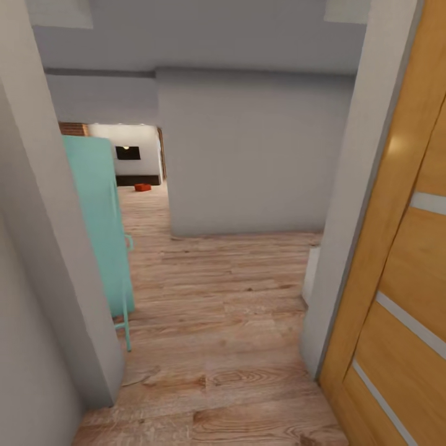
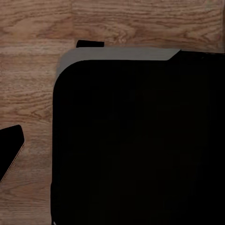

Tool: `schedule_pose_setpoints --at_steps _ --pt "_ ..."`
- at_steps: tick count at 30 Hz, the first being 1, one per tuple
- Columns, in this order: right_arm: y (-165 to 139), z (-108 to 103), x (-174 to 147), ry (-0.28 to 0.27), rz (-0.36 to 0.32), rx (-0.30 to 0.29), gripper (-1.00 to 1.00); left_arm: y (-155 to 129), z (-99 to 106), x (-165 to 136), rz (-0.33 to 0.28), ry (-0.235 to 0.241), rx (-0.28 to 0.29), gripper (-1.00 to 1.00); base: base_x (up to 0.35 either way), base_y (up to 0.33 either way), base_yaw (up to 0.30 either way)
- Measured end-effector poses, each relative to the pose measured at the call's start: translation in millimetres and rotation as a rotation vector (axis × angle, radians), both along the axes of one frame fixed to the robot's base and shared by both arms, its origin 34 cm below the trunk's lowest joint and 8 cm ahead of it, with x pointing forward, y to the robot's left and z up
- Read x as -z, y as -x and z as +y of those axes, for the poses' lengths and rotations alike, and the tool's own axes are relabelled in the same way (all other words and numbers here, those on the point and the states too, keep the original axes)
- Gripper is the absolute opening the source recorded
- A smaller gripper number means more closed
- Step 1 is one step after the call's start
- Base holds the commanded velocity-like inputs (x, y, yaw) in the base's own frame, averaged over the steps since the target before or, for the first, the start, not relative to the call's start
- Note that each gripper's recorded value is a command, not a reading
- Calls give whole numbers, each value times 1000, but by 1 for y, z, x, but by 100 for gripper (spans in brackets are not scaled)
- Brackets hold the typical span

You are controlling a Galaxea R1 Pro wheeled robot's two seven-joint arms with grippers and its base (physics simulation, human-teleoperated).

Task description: Move the two storage containers from the living room to the garage. In the garage, place one container on the floor and stack the other container on top of it (either order is fine).

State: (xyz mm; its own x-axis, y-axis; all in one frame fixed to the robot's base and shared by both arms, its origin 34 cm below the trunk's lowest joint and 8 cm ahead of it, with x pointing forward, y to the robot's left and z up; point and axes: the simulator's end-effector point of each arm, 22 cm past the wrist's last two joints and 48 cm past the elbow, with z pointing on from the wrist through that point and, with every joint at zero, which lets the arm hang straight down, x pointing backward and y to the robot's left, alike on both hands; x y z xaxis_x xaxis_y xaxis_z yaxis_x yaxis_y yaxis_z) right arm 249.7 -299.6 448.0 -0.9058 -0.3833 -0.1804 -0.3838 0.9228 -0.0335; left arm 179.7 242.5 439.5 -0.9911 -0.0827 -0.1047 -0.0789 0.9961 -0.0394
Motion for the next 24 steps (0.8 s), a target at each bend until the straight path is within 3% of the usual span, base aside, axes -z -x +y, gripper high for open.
schedule_pose_setpoints --at_steps 24 --pt "0 1 0 -1 0 -3 100 0 0 0 -1 0 0 100 321 0 0"
